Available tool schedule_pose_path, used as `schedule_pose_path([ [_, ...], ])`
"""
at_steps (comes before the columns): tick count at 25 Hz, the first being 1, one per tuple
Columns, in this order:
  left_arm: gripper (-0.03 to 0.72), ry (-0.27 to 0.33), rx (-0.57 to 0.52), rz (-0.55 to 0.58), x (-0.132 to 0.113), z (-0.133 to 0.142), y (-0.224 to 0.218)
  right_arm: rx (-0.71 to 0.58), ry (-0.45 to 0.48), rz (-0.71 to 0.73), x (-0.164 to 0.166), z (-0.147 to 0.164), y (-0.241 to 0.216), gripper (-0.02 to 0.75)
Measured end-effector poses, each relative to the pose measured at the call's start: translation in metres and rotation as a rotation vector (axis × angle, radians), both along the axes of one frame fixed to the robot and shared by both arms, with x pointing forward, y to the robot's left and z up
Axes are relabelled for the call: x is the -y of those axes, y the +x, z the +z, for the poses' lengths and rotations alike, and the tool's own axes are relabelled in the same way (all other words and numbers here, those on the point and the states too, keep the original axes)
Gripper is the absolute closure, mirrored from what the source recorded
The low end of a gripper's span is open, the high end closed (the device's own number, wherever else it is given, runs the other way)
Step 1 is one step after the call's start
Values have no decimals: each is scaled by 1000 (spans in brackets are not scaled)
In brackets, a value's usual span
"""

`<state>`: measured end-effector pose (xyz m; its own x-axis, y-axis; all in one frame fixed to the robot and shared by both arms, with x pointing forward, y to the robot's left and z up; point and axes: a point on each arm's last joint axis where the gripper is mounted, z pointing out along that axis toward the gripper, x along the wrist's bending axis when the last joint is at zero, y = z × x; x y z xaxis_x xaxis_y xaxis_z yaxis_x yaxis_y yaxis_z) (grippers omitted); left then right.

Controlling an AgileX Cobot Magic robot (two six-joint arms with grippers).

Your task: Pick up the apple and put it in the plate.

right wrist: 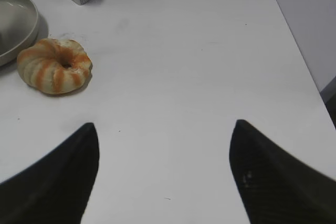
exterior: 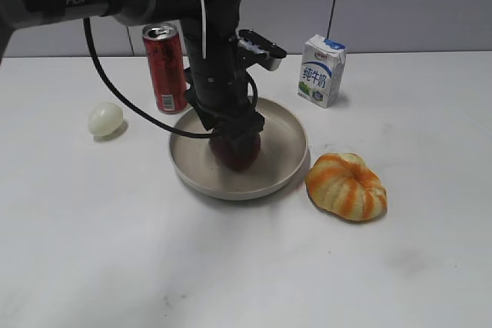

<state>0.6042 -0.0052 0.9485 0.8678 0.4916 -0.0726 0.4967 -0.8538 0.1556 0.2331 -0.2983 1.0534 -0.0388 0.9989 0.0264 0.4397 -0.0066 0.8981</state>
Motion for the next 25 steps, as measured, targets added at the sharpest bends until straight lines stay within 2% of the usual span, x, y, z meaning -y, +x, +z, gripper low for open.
schedule_pose_path([
  [5, 52, -25, 30, 20, 0, 22, 1, 0, 0, 0, 0, 0, 0, 153],
  [9, 62, -66, 116, 61, -13, 65, 2, 0, 0, 0, 0, 0, 0, 153],
  [12, 70, -57, 211, 141, -36, 99, 8, 0, 0, 0, 0, 0, 0, 153],
  [15, 80, -47, 284, 324, -73, 127, 20, 0, 0, 0, 0, 0, 0, 153],
  [19, 88, -68, 326, 557, -137, 156, 32, 0, 0, 0, 0, 0, 0, 153],
  [25, 94, -54, 325, 798, -230, 174, 25, 0, 0, 0, 0, 0, 0, 153],
])
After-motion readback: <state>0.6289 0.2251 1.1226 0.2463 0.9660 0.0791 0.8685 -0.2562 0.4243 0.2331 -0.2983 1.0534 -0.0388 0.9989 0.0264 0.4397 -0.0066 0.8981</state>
